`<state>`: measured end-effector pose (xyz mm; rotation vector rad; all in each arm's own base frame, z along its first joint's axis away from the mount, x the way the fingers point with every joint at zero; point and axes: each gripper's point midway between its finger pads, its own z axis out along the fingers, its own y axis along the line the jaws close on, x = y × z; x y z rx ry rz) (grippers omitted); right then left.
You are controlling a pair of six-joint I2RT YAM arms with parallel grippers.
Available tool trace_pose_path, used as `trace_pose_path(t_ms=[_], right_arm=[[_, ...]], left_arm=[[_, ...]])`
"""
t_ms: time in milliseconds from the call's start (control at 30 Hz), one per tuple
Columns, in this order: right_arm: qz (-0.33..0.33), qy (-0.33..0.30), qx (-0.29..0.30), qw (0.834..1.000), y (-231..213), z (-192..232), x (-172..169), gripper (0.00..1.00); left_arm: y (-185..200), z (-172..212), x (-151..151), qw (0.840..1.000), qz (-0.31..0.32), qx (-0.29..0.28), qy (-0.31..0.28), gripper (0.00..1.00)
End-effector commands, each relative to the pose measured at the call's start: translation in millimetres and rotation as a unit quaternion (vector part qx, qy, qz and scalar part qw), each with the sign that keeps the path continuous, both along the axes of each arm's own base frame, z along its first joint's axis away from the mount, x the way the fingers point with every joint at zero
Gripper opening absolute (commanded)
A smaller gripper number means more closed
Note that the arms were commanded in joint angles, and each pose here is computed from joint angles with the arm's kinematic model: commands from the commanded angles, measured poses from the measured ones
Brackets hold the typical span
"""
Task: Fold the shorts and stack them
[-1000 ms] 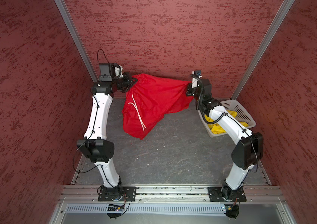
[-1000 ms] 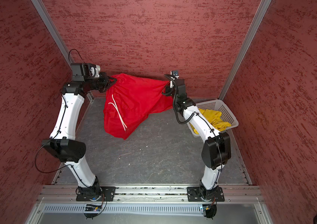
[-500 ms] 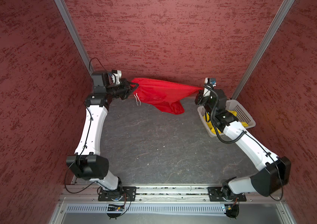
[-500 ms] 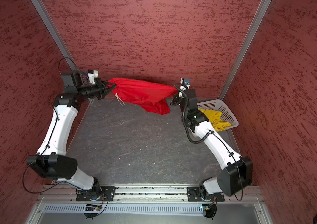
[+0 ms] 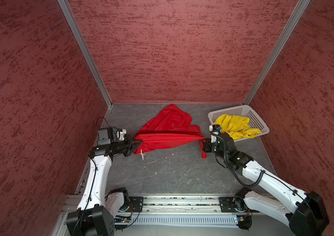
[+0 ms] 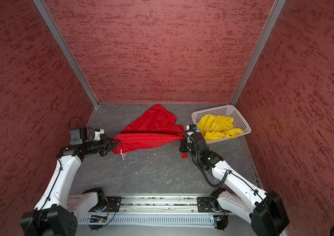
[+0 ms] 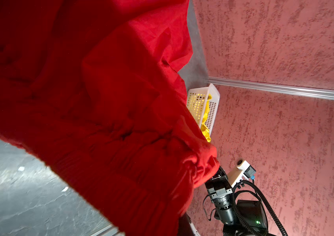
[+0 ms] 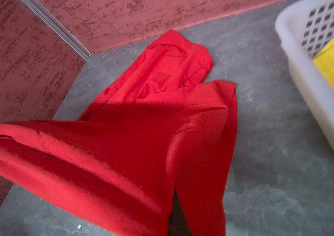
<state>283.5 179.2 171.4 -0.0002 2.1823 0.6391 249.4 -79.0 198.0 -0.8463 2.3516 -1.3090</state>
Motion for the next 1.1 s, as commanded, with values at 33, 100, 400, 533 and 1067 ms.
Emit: trace_pose_path(t_ms=[33,100,400,533,1067], right_arm=[[-0.079,0.078,-0.012,0.994,-33.4,-47.3,-28.5,0.00],[-0.075,0.094,-0.017,0.993,-34.5,-56.9,-42.2,0.00],[-0.085,0.109,0.002,0.990,-48.4,-43.9,-73.0,0.62],[-0.107,0.099,-0.006,0.989,-65.1,-20.0,-80.6,0.67],[-0.048,0.126,-0.054,0.989,12.0,-62.2,-2.2,0.10]], left_arm=[[25.0,-42.7,-35.0,0.993,0.055,0.073,0.069,0.08],[25.2,-51.4,-50.4,0.991,0.061,0.078,0.093,0.26],[32.1,-28.0,-67.9,0.987,0.091,0.105,0.079,0.53],[28.5,-40.2,-60.0,0.989,0.102,0.076,0.077,0.44],[7.0,-119.1,-15.4,0.976,0.046,0.163,0.140,0.43]])
